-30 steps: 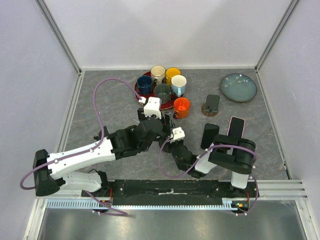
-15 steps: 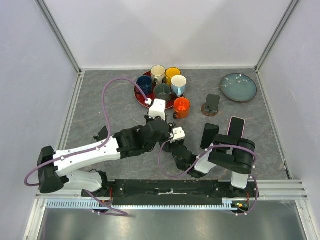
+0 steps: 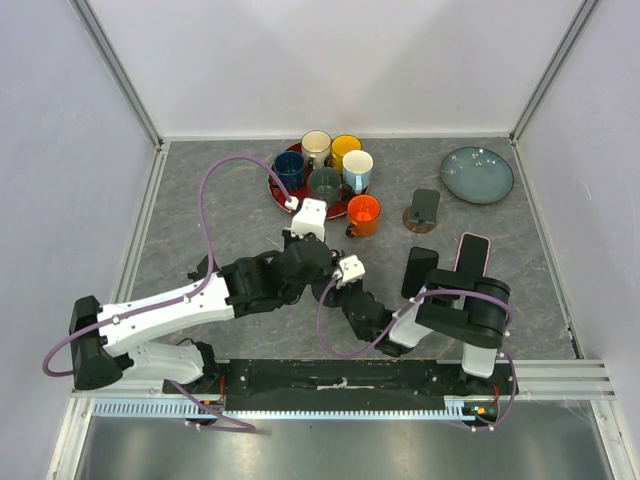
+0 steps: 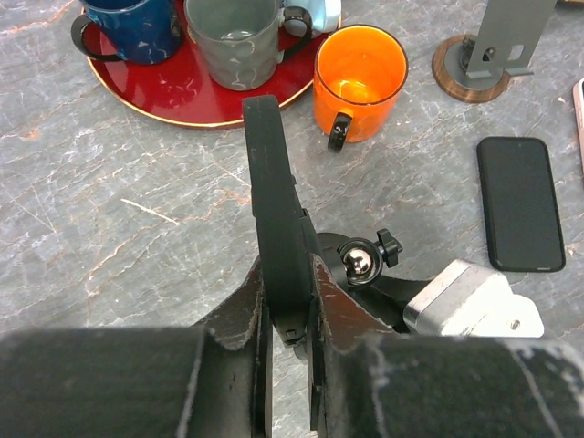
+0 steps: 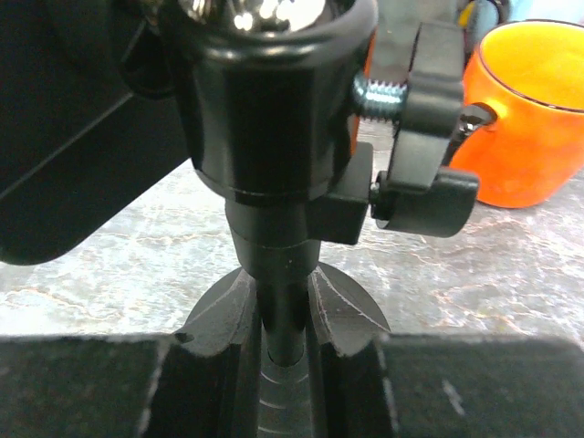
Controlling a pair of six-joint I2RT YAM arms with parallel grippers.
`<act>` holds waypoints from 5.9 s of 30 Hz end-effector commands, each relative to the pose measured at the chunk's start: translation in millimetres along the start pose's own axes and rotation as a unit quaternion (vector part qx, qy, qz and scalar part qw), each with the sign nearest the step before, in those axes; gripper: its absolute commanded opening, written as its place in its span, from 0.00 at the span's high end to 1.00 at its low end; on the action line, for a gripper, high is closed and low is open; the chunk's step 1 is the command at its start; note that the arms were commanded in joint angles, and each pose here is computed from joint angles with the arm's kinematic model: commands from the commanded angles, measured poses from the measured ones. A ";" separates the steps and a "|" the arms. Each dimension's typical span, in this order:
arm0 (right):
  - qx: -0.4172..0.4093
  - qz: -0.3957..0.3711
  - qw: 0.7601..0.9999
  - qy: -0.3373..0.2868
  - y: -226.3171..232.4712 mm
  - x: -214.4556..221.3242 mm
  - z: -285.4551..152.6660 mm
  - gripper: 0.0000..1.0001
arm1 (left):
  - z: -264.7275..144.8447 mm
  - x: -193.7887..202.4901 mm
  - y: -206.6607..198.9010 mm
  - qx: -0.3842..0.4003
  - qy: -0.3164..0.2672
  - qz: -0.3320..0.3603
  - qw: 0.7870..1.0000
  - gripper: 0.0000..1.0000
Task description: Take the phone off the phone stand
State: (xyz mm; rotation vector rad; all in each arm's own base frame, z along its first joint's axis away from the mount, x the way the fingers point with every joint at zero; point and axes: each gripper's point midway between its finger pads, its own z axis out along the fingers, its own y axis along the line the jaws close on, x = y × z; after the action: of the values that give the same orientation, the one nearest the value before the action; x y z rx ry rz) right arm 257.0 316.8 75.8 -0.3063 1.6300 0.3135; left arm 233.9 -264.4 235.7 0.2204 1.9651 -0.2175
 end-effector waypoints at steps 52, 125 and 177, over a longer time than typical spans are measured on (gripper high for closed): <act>-0.048 0.148 0.983 0.097 -31.3 48.5 29.2 1.00 | -32.0 -18.7 129.4 0.067 -0.093 -0.245 0.963 0.98; 0.236 0.183 0.945 -0.132 -211.4 -106.7 -108.4 1.00 | 72.4 125.0 -50.9 -0.009 0.285 0.117 0.951 0.76; -0.185 0.068 0.977 -0.085 -47.3 -137.2 -73.7 1.00 | -3.9 -20.6 -49.6 0.246 -0.030 -0.108 0.963 0.07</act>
State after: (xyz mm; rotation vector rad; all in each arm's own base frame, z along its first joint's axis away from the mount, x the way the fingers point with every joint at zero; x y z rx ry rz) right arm 218.8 217.8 131.6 -0.4976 1.6661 0.5326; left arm 210.3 -319.6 246.6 0.4009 1.8713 -0.8941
